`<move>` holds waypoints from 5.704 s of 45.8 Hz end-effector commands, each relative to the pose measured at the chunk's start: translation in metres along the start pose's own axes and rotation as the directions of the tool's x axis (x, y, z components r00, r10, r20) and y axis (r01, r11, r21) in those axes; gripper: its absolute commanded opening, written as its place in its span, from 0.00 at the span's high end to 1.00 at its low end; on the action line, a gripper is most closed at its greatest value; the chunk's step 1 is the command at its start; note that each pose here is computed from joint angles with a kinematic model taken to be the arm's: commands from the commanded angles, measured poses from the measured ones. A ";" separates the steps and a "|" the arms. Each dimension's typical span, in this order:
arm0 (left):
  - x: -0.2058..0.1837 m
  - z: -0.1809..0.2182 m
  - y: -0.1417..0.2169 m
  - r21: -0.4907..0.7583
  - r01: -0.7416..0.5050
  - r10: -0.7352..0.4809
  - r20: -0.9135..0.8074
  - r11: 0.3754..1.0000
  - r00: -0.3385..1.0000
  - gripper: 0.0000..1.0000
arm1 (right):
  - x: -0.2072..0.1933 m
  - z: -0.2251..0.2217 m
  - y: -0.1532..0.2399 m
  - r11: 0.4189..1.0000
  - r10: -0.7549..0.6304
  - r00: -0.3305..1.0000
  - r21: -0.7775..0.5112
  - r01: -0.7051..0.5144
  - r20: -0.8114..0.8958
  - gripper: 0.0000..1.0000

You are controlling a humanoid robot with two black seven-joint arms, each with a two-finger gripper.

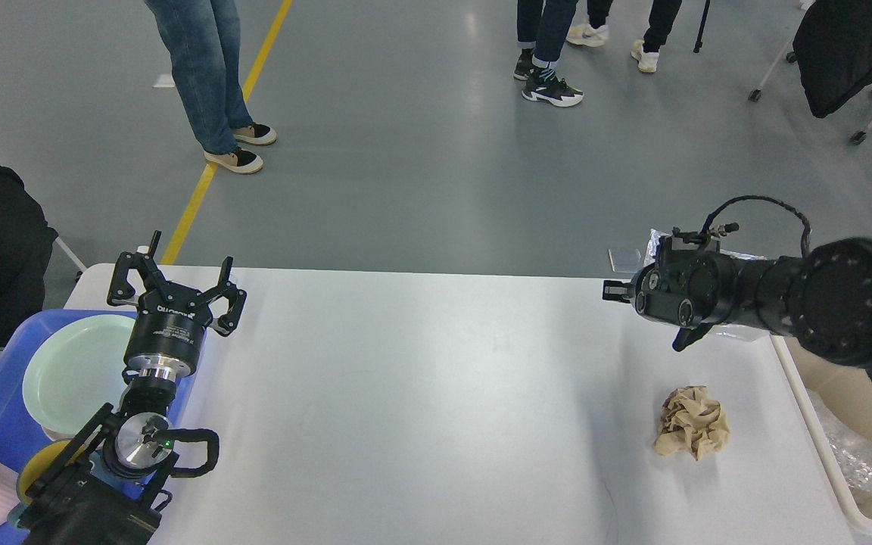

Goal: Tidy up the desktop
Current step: 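Lift the foil tray and carry it into the white bin, then open the right gripper to release the tray in the bin, then raise the right gripper and move it over the crumpled paper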

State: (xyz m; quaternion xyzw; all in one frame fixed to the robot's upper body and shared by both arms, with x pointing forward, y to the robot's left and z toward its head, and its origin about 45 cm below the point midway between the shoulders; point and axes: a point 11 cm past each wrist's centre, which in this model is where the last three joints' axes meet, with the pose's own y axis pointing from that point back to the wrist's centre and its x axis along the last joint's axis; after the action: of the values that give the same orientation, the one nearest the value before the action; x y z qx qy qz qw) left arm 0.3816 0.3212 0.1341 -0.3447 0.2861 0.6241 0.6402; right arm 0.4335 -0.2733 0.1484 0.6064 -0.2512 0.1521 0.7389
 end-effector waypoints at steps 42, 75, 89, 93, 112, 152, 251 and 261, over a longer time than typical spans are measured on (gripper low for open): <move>0.000 0.000 0.000 0.000 0.000 0.000 0.000 1.000 1.000 0.04 | 0.078 0.061 0.237 0.929 -0.359 0.931 0.126 0.349 0.071 1.00; 0.000 0.000 0.000 -0.001 0.000 0.000 0.000 1.000 1.000 0.04 | 0.049 0.267 0.084 0.990 0.009 0.819 -0.120 0.073 0.574 1.00; 0.000 0.000 0.000 -0.001 0.000 0.000 0.000 1.000 1.000 0.04 | -0.004 0.308 0.001 0.986 0.151 0.617 -0.159 -0.042 0.772 1.00; 0.000 0.000 0.000 -0.001 0.000 0.000 0.000 1.000 1.000 0.03 | -0.023 0.309 -0.014 0.980 0.188 0.592 -0.190 -0.059 0.783 1.00; 0.000 0.000 0.000 -0.001 0.000 0.000 0.000 1.000 1.000 0.04 | -0.116 0.294 -0.055 0.919 0.385 0.418 -0.384 -0.092 0.823 1.00; 0.000 0.000 0.000 -0.002 -0.001 0.001 -0.001 1.000 1.000 0.04 | -0.124 0.264 -0.063 0.845 0.530 0.391 -0.508 -0.166 0.753 0.00; 0.000 0.000 0.000 -0.001 0.000 0.000 0.000 1.000 1.000 0.04 | 0.016 0.066 0.190 0.838 -0.545 0.835 0.077 0.539 0.083 0.00; 0.000 0.000 0.000 -0.001 0.000 0.000 0.000 1.000 1.000 0.04 | 0.003 0.093 0.155 0.877 -0.479 0.853 0.083 0.472 0.209 0.02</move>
State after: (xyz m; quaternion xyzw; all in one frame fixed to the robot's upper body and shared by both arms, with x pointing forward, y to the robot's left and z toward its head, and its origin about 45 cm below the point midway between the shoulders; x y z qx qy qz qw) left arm 0.3816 0.3212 0.1341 -0.3448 0.2858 0.6242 0.6402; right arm 0.3335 -0.3136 0.3030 0.6735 -0.1331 -0.0948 0.7209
